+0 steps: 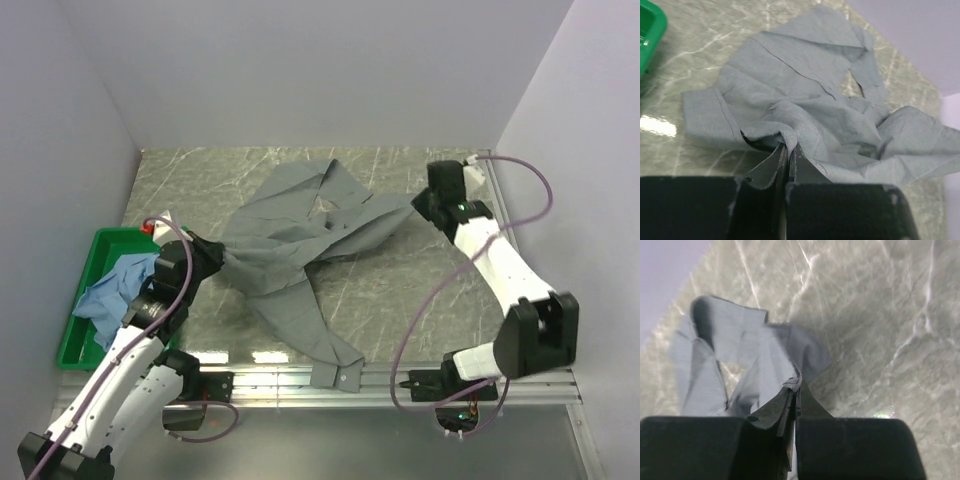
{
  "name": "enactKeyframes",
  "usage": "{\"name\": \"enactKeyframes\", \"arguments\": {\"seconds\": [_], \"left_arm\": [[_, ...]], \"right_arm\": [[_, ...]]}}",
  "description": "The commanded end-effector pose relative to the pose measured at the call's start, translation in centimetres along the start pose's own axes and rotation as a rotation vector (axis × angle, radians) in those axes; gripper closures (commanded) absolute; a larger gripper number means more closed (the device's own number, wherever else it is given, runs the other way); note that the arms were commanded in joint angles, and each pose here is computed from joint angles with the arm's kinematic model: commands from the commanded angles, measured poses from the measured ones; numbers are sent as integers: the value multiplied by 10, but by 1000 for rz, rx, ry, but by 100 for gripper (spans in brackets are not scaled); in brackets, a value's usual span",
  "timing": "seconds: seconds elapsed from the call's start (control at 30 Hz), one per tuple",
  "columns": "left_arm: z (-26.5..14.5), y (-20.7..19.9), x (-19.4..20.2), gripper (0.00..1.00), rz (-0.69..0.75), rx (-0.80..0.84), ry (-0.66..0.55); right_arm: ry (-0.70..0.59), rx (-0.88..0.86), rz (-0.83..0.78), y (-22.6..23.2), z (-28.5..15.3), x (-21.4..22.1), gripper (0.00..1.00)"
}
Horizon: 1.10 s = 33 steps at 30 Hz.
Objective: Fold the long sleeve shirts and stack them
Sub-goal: Flatten the shirt out
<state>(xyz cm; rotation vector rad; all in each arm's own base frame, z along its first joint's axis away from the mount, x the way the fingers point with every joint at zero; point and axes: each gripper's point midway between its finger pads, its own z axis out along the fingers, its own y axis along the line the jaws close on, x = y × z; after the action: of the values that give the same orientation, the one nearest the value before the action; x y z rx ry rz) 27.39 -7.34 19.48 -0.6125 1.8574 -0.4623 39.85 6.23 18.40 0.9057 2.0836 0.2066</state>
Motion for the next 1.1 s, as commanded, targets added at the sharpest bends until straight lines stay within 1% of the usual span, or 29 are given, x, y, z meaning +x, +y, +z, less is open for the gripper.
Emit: {"name": "enactKeyframes", "arguments": {"seconds": [0.0,0.07,0.1,0.13,0.17,0.23,0.27,0.33,0.37,0.43,0.47,0.5,0.53,0.57,0.6,0.63,0.67,0.7,0.73,0.77,0.83,0.87,0.93,0.97,1.0,1.03,1.07], "left_arm": [[-11,-26,-17,100,-69,111,-35],[-16,-10,3,99,-102,56,36],[-21,-3,11,100,-114,39,64],[-25,2,18,99,-125,23,92],[-33,14,35,100,-147,-24,163],[-46,19,41,99,-181,-37,195],[-55,32,53,98,-196,-93,245],[-69,36,52,94,-230,-119,254],[-76,42,56,93,-247,-156,275],[-86,40,47,89,-268,-151,261],[-89,40,47,88,-271,-157,264],[-93,40,44,87,-271,-165,266],[-95,40,43,83,-266,-163,267],[-98,39,41,79,-255,-164,268],[-102,37,37,73,-250,-167,268],[-105,36,33,66,-241,-165,265],[-107,36,28,63,-214,-163,251],[-112,29,16,60,-206,-144,228],[-116,29,10,54,-190,-143,218],[-119,27,4,51,-152,-131,201],[-124,16,-13,43,-126,-83,160],[-123,11,-16,42,-81,-56,156],[-116,6,-14,38,-47,-30,163],[-110,-4,-19,37,-26,16,147],[-102,-8,-10,36,-11,32,186],[-95,-15,-9,33,-4,57,192],[-87,-27,-14,32,-2,106,167]], "right_arm": [[-57,-105,29,-11,-7,-3,100],[-52,-91,63,-30,-13,5,100],[-6,-53,61,-52,-8,27,100],[14,-36,69,-62,-9,37,100],[43,-3,83,-81,-12,53,100],[77,16,89,-96,-18,69,99],[91,25,103,-104,-26,74,95],[139,49,102,-121,-32,93,91],[159,64,104,-128,-40,99,86],[191,87,100,-139,-47,108,80],[212,98,88,-145,-54,113,73],[222,101,84,-147,-58,115,69],[228,110,75,-150,-61,116,67],[226,121,64,-154,-67,114,58],[219,122,54,-155,-71,111,53],[205,120,42,-155,-73,107,49],[186,120,13,-157,-78,102,38],[166,105,3,-154,-81,95,34],[149,86,-14,-150,-84,90,31],[123,38,-46,-141,-88,80,26],[116,-46,-83,-124,-91,74,24],[105,-114,-132,-109,-89,69,24],[155,-194,-158,-92,-88,76,25],[185,-218,-191,-84,-80,81,26],[200,-229,-198,-77,-79,81,26],[227,-240,-212,-72,-76,86,27],[263,-234,-226,-67,-67,93,28]]}}
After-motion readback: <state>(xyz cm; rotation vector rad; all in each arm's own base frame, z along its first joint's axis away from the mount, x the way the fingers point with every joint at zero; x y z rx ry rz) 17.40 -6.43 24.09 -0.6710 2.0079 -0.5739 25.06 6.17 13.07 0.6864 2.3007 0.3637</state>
